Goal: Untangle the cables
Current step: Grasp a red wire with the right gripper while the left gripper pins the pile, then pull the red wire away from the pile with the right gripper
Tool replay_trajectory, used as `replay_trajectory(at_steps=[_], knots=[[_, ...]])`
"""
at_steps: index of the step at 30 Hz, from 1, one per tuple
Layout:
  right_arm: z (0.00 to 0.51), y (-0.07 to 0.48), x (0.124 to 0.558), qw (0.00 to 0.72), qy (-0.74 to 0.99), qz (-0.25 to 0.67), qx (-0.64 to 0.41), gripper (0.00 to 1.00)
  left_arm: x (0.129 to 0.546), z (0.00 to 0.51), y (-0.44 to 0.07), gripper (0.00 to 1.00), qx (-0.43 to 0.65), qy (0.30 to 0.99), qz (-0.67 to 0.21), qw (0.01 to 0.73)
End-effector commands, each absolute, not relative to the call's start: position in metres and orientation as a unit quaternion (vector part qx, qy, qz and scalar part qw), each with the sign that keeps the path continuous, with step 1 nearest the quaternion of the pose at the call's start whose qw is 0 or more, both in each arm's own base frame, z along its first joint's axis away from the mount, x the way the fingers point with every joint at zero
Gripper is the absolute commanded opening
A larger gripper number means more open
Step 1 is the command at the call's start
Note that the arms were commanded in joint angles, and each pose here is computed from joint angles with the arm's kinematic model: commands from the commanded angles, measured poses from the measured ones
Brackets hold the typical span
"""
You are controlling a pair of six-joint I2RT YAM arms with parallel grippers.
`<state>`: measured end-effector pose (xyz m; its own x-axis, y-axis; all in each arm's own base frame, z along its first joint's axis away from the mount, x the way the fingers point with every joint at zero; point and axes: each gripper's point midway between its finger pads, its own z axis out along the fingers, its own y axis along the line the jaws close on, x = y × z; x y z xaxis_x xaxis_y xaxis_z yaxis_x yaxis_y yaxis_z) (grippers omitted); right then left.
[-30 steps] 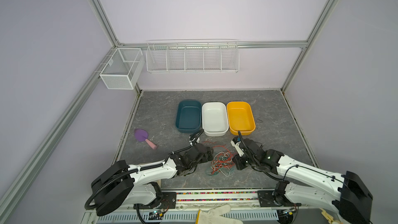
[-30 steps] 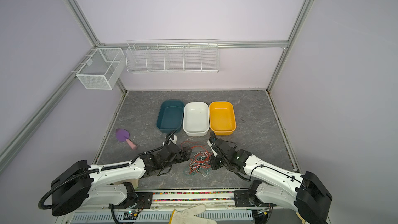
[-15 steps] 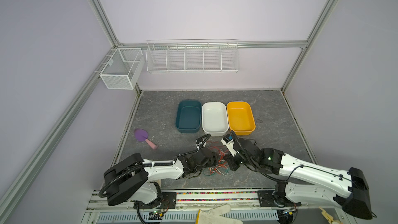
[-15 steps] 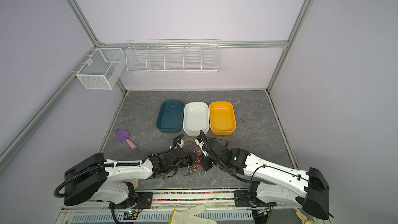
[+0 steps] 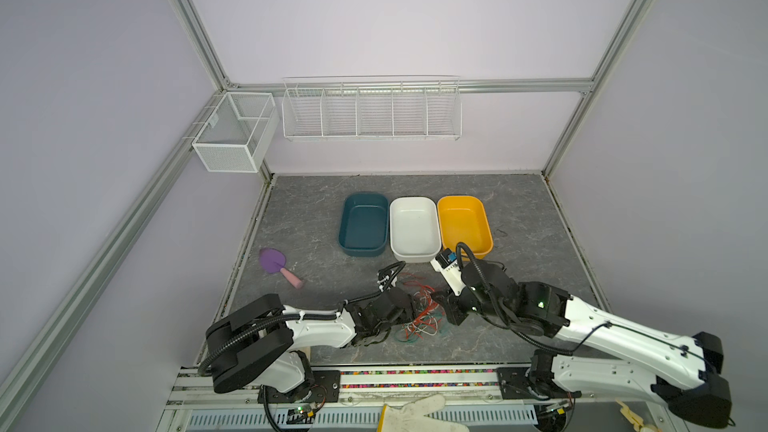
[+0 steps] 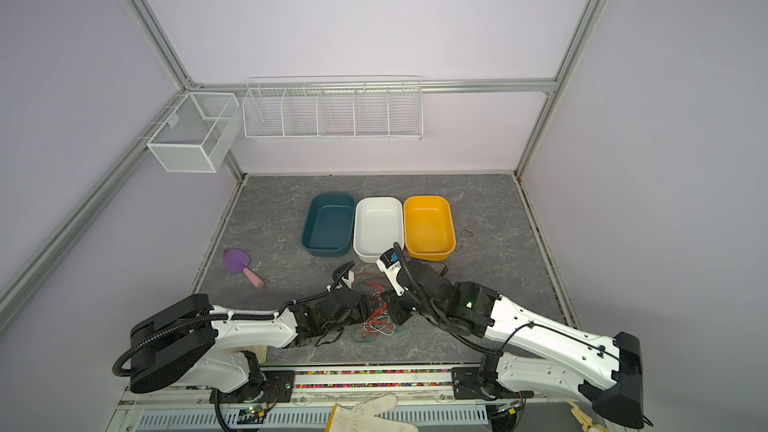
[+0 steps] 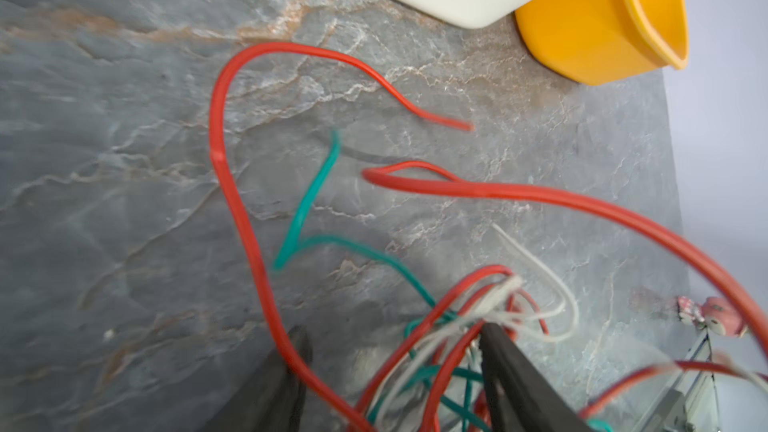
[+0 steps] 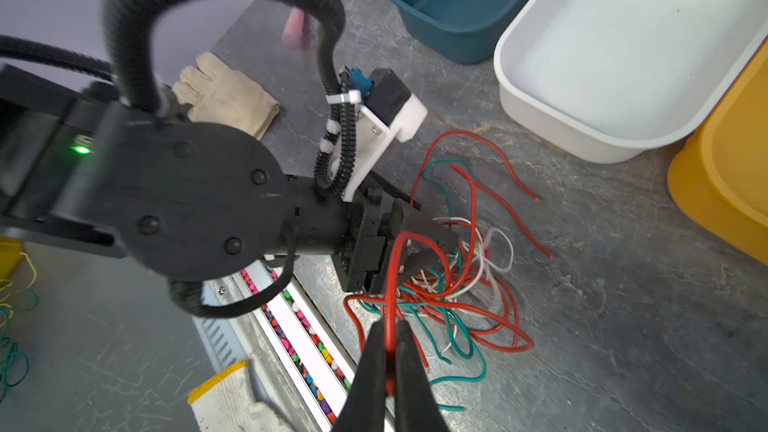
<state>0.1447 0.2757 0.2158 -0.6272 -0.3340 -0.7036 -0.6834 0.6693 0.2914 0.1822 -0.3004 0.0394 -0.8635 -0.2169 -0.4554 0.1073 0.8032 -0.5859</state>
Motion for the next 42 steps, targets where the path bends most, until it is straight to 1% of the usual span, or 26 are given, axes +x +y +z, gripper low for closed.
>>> replay_trajectory(at_steps=[1,14,15,16,17,23,29,34,37,42], knots=[[0.243,0.274,0.136,0.329,0.839,0.306,-0.307,0.07,0.176,0.023,-0.293,0.65,-0.046,0.921,-0.301,0.244],[0.303,0.247,0.128,0.382,0.807,0.331,-0.305,0.07,0.175,0.022,-0.285,0.65,-0.05,0.924,-0.29,0.246],[0.305,0.246,0.127,0.384,0.805,0.335,-0.305,0.07,0.175,0.022,-0.284,0.59,-0.05,0.923,-0.29,0.246],[0.309,0.246,0.126,0.386,0.802,0.339,-0.304,0.07,0.175,0.023,-0.284,0.52,-0.051,0.923,-0.291,0.248],[0.311,0.246,0.126,0.388,0.801,0.343,-0.302,0.07,0.175,0.023,-0.283,0.47,-0.052,0.922,-0.291,0.249],[0.309,0.24,0.131,0.387,0.815,0.327,-0.283,0.07,0.175,0.03,-0.279,0.45,-0.055,0.917,-0.301,0.256],[0.322,0.218,0.145,0.419,0.827,0.296,-0.231,0.07,0.174,0.037,-0.273,0.29,-0.057,0.915,-0.301,0.264],[0.349,0.201,0.147,0.448,0.818,0.29,-0.215,0.07,0.175,0.039,-0.266,0.13,-0.062,0.915,-0.292,0.27],[0.361,0.194,0.146,0.459,0.813,0.288,-0.214,0.07,0.176,0.04,-0.259,0.0,-0.069,0.917,-0.28,0.274],[0.381,0.167,0.148,0.489,0.808,0.263,-0.197,0.07,0.178,0.047,-0.237,0.0,-0.082,0.918,-0.251,0.294]])
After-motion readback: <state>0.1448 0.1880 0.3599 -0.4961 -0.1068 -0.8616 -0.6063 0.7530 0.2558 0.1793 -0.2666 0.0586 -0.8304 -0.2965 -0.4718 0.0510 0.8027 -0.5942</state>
